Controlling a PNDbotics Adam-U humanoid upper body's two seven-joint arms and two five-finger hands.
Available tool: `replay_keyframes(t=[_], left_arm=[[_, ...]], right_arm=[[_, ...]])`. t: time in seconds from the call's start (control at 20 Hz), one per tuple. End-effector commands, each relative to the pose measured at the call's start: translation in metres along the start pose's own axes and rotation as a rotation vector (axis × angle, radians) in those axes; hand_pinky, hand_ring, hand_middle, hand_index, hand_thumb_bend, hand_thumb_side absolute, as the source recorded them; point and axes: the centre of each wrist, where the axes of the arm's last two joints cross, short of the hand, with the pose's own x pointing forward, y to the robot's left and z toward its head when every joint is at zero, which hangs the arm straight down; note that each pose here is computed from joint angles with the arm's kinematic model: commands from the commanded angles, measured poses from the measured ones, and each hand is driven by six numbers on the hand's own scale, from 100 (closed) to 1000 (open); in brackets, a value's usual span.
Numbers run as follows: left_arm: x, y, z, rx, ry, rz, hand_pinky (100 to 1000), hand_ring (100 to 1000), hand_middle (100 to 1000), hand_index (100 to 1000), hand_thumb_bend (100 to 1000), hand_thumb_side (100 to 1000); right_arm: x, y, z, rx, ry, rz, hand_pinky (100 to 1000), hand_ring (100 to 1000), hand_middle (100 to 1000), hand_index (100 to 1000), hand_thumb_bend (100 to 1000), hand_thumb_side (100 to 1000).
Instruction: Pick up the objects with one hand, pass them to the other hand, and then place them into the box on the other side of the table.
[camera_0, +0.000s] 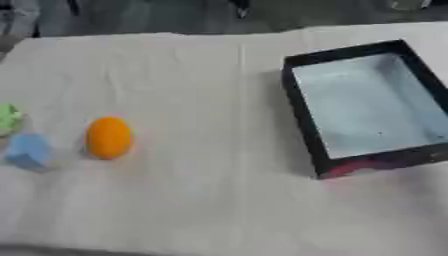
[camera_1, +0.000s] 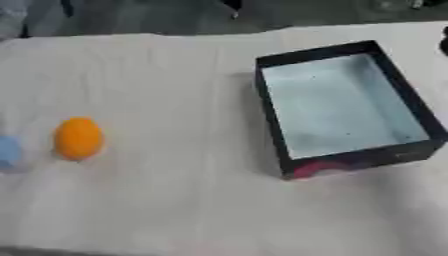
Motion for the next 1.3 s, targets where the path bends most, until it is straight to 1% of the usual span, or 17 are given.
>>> replay_keyframes(t=[0.05, 0.1, 0.35, 0.55, 0.65, 0.7, 0.95, 1.15, 1.2, 1.25, 1.3], left_arm=[[0.013, 0.007, -0.006, -0.008, -0.046, -0.025, 894, 831, 817, 861, 738, 499], [0.013, 0.007, -0.007, -0.009, -0.046, -0.026, 894, 834, 817, 861, 737, 499], [0.014, 0.007, -0.007, -0.011, -0.048, -0.029, 894, 838, 817, 862, 737, 499], [0.016, 0.008, -0.009, -0.021, -0.052, -0.041, 895, 839, 817, 862, 751, 492], [0.019, 0.010, -0.011, -0.043, -0.057, -0.068, 896, 842, 819, 864, 765, 484], [0.021, 0.011, -0.013, -0.062, -0.060, -0.088, 899, 848, 826, 872, 782, 475], [0.035, 0.007, -0.028, -0.201, -0.061, -0.280, 902, 854, 823, 883, 831, 448], [0.039, 0.006, -0.035, -0.323, -0.049, -0.475, 902, 863, 832, 891, 822, 410], [0.038, 0.007, -0.035, -0.357, -0.042, -0.531, 907, 871, 838, 897, 818, 393], [0.036, 0.010, -0.036, -0.388, -0.027, -0.591, 914, 883, 846, 900, 819, 344], [0.033, 0.014, -0.036, -0.418, -0.012, -0.649, 916, 886, 847, 898, 819, 314]], right_arm=[[0.012, -0.005, -0.003, 0.013, -0.033, 0.030, 974, 1000, 1000, 1000, 804, 327], [0.012, -0.005, -0.003, 0.019, -0.035, 0.032, 975, 1000, 1000, 1000, 819, 309], [0.013, -0.005, -0.004, 0.050, -0.048, 0.039, 977, 1000, 1000, 1000, 860, 278], [0.013, -0.006, -0.004, 0.065, -0.054, 0.043, 978, 1000, 1000, 1000, 895, 301], [0.013, -0.006, -0.003, 0.066, -0.053, 0.046, 978, 1000, 1000, 1000, 896, 315], [0.012, -0.007, -0.003, 0.064, -0.049, 0.048, 977, 1000, 1000, 1000, 882, 316], [0.013, -0.010, -0.001, 0.053, -0.029, 0.065, 975, 1000, 1000, 1000, 853, 323], [0.015, -0.012, 0.001, 0.050, -0.022, 0.082, 974, 1000, 1000, 1000, 848, 326], [0.015, -0.012, 0.001, 0.051, -0.022, 0.086, 974, 1000, 1000, 1000, 848, 325], [0.016, -0.012, 0.001, 0.054, -0.023, 0.089, 974, 1000, 1000, 1000, 848, 326], [0.016, -0.012, 0.001, 0.056, -0.024, 0.092, 974, 1000, 1000, 1000, 847, 328]])
